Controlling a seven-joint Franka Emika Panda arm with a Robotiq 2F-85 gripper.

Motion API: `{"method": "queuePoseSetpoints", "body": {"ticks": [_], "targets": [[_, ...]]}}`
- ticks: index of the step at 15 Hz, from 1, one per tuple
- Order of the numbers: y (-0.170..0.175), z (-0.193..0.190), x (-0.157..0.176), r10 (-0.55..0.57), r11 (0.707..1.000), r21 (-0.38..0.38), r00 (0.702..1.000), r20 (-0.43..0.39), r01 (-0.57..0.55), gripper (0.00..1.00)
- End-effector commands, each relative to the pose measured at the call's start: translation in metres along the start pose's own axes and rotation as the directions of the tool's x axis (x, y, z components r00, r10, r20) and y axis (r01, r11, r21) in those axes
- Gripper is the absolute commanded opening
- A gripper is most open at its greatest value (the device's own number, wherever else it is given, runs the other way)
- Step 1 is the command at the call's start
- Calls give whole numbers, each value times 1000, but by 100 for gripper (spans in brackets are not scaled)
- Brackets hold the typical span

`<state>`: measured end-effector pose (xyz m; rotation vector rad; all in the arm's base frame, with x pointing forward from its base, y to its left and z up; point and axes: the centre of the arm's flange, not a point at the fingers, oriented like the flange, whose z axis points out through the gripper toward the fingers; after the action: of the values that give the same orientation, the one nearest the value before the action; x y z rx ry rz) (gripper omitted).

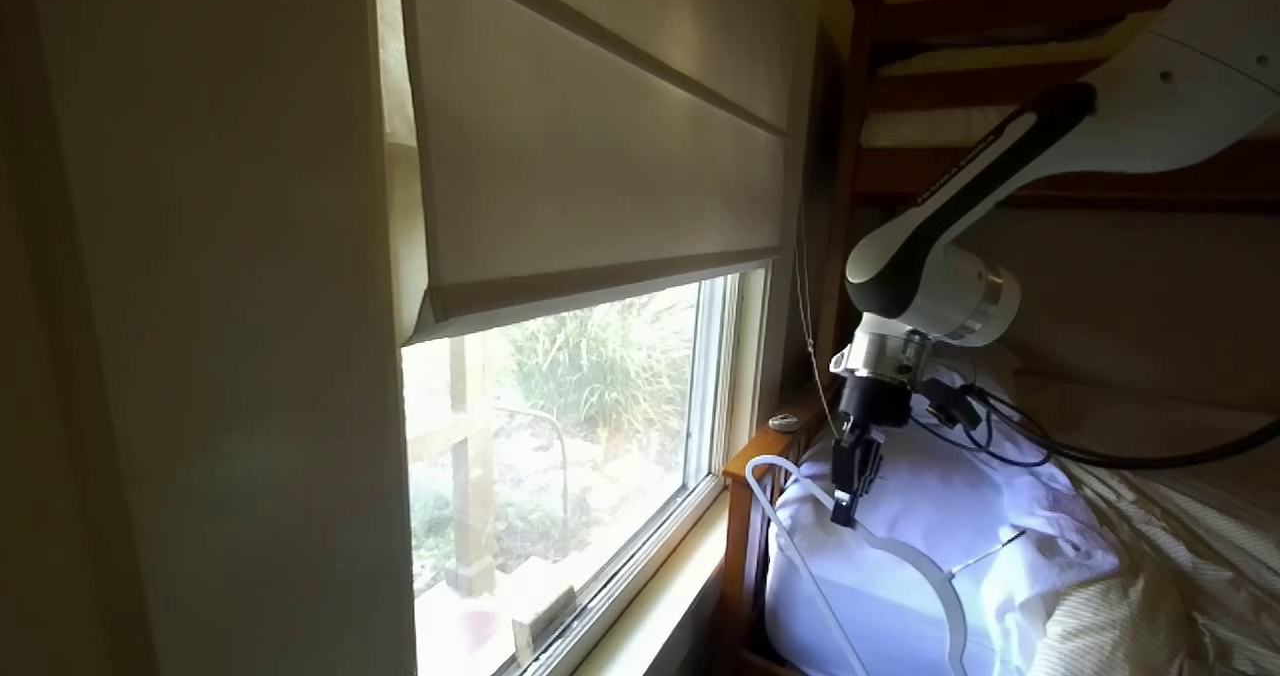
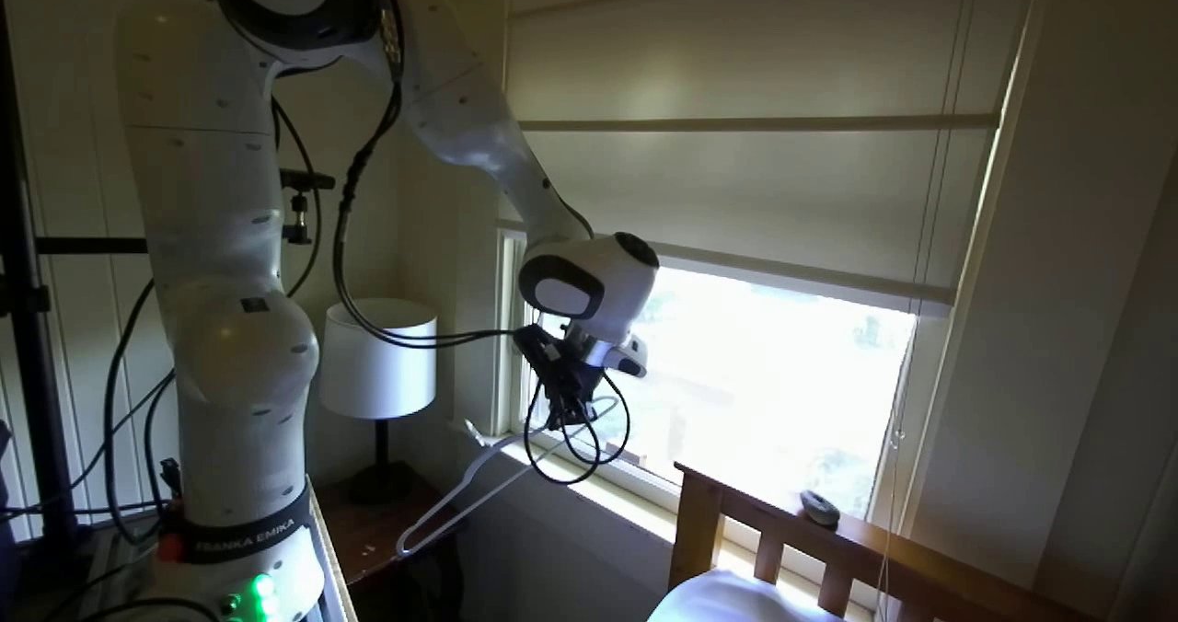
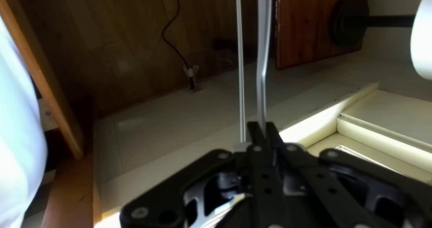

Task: Remove the coat hanger from the bed and put it on the table on the left

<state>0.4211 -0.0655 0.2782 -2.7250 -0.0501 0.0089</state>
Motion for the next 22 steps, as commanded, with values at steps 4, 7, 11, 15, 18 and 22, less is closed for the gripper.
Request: {"method": "queuePoseSetpoints", "body": {"ticks": [4, 7, 11, 15, 18, 22], "targets": [[-89, 36, 35, 81, 983, 165, 997, -13, -78, 1], [-136, 54, 56, 122, 965, 240, 992, -33, -110, 1], [-189, 74, 91, 125, 944, 309, 992, -2, -118, 1], [-222, 101, 118, 104, 943, 312, 992, 68, -121, 1], [-227, 128, 134, 95, 939, 315, 985, 144, -136, 1], [-207, 164, 128, 139, 915, 329, 948, 287, -233, 1]]}}
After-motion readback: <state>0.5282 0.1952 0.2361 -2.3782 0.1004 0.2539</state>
